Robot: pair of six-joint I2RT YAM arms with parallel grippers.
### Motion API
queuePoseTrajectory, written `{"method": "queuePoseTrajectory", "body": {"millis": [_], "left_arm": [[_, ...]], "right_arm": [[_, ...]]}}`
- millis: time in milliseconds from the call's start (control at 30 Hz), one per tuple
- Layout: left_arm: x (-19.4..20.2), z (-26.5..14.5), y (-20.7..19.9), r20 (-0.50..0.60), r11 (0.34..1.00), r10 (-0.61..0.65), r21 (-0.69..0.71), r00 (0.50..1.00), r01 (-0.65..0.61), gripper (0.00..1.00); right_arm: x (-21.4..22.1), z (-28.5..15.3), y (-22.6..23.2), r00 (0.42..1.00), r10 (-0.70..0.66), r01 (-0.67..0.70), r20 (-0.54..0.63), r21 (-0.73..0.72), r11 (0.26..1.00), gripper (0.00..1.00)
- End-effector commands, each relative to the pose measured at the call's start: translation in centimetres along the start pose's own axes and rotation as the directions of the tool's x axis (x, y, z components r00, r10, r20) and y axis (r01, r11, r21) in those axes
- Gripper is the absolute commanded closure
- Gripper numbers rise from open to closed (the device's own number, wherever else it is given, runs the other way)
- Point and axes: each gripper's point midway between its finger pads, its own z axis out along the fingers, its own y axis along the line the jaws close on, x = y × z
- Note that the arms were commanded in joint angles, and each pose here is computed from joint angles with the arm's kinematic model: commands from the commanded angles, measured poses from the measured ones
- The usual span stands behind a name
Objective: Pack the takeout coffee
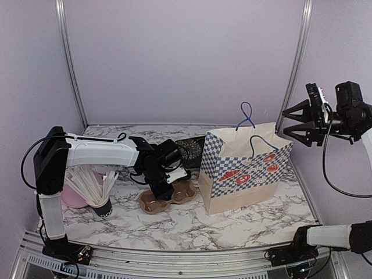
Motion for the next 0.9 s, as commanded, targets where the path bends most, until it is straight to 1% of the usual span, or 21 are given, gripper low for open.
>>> {"method": "queuePoseTrajectory", "body": {"millis": [0, 67, 133, 167, 267, 367, 567, 600, 700, 867], "left_arm": [[0.5, -2.0, -0.8, 0.004, 1.0, 0.009, 0.015, 1.0, -0.009, 0.73], [0.4, -3.2, -0.9, 0.02, 1.0, 0.007, 0.01, 1.0, -0.007, 0.73], [0.4, -4.4, -1.1, 0.04, 1.0, 0.004, 0.008, 0.999, -0.004, 0.73], [0.4, -4.9, -1.1, 0.047, 1.0, 0.0, 0.005, 0.999, 0.0, 0.73], [0.3, -6.7, -1.2, 0.078, 1.0, -0.006, -0.005, 0.997, 0.007, 0.73], [0.4, -8.3, -1.4, 0.114, 1.0, -0.014, -0.008, 0.993, 0.015, 0.73], [0.5, -11.1, -2.3, 0.166, 1.0, -0.011, -0.003, 0.986, 0.012, 0.73], [0.5, -11.5, -2.4, 0.174, 1.0, -0.011, -0.003, 0.985, 0.012, 0.73], [0.4, -12.7, -2.9, 0.198, 1.0, -0.008, 0.009, 0.98, 0.007, 0.73], [-0.2, -15.2, -3.6, 0.251, 1.0, 0.005, 0.016, 0.968, -0.01, 0.73]], "right_arm": [[-0.7, 0.0, -3.5, 0.999, -0.009, 0.013, -0.041, 0.101, 0.995, 0.39], [-0.4, -0.1, -5.4, 0.997, -0.002, 0.014, -0.082, 0.146, 0.989, 0.39], [0.1, -0.2, -7.1, 0.991, 0.01, 0.015, -0.136, 0.182, 0.983, 0.34], [0.6, -0.3, -7.8, 0.985, 0.019, 0.015, -0.17, 0.196, 0.981, 0.33], [2.0, -0.1, -9.0, 0.969, 0.031, 0.014, -0.244, 0.183, 0.983, 0.29], [3.6, 0.3, -9.1, 0.956, 0.04, 0.001, -0.289, 0.141, 0.99, 0.23], [6.1, 2.5, -10.1, 0.947, 0.087, -0.056, -0.31, 0.109, 0.992, 0.21], [6.3, 3.7, -9.8, 0.946, 0.079, -0.057, -0.314, 0.079, 0.995, 0.21], [7.3, 6.3, -10.0, 0.939, 0.077, -0.064, -0.335, 0.051, 0.997, 0.21], [7.6, 9.0, -12.1, 0.941, 0.094, -0.074, -0.324, 0.075, 0.994, 0.22]]}}
